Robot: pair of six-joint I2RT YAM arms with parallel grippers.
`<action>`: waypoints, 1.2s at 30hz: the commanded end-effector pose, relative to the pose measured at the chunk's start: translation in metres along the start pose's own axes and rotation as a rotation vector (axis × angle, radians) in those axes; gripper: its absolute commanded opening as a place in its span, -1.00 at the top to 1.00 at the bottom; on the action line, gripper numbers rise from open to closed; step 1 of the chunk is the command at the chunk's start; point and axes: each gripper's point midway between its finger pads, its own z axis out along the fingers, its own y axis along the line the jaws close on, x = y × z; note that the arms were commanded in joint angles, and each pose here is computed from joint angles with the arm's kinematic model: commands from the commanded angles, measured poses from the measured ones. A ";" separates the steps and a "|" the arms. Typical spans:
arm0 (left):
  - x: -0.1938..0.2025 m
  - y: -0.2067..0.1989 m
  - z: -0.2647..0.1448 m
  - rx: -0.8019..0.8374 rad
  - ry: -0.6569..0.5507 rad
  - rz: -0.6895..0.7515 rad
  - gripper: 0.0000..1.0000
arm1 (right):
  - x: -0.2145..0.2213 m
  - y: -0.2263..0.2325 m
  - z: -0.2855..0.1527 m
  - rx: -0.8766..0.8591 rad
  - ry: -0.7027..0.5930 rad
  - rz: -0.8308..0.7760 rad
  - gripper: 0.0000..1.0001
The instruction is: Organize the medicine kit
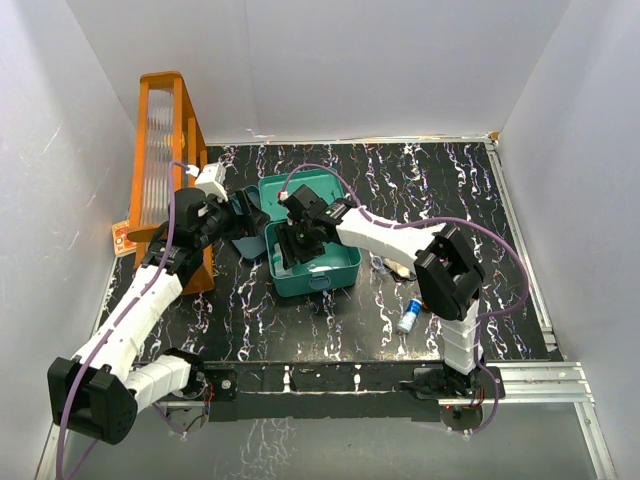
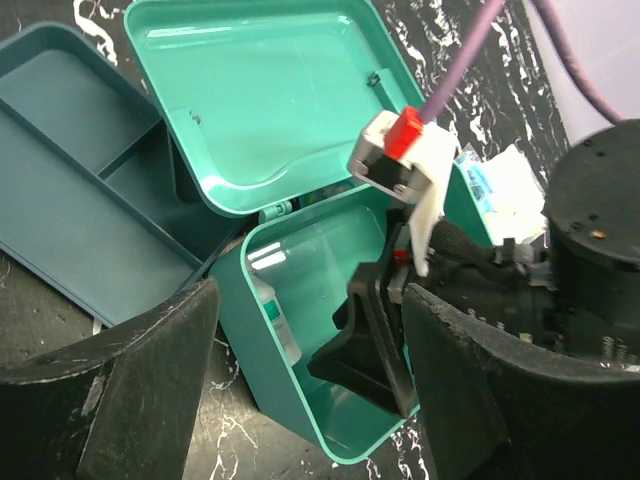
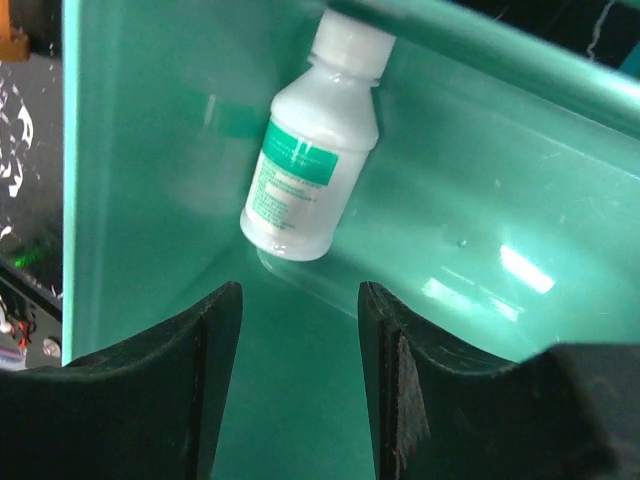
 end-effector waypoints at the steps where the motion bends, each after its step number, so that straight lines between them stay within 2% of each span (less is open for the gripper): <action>1: -0.015 -0.010 -0.011 0.046 -0.072 0.043 -0.43 | -0.032 0.000 -0.003 0.054 -0.100 0.066 0.05; 7: -0.016 -0.007 -0.014 0.021 -0.064 0.055 -0.49 | -0.040 -0.001 -0.001 0.060 -0.144 0.088 -0.09; 14: -0.018 -0.005 -0.013 0.007 -0.070 0.049 -0.49 | -0.048 -0.002 0.012 0.047 -0.213 0.067 -0.06; 19: -0.019 -0.004 -0.009 0.005 -0.068 0.052 -0.47 | -0.053 -0.007 0.021 0.060 -0.274 0.061 0.03; 23: -0.020 -0.005 -0.006 0.009 -0.058 0.057 -0.36 | -0.049 -0.007 0.028 0.046 -0.283 0.031 0.27; 25: -0.020 -0.006 -0.005 0.012 -0.048 0.065 -0.33 | -0.043 -0.004 0.033 0.032 -0.275 0.002 0.33; 30: -0.023 -0.003 -0.006 -0.004 -0.050 0.083 -0.32 | -0.033 0.007 0.040 -0.035 -0.247 -0.033 0.39; 36: -0.027 -0.005 -0.005 0.000 -0.058 0.082 -0.35 | -0.048 0.003 0.030 0.011 -0.304 -0.014 0.38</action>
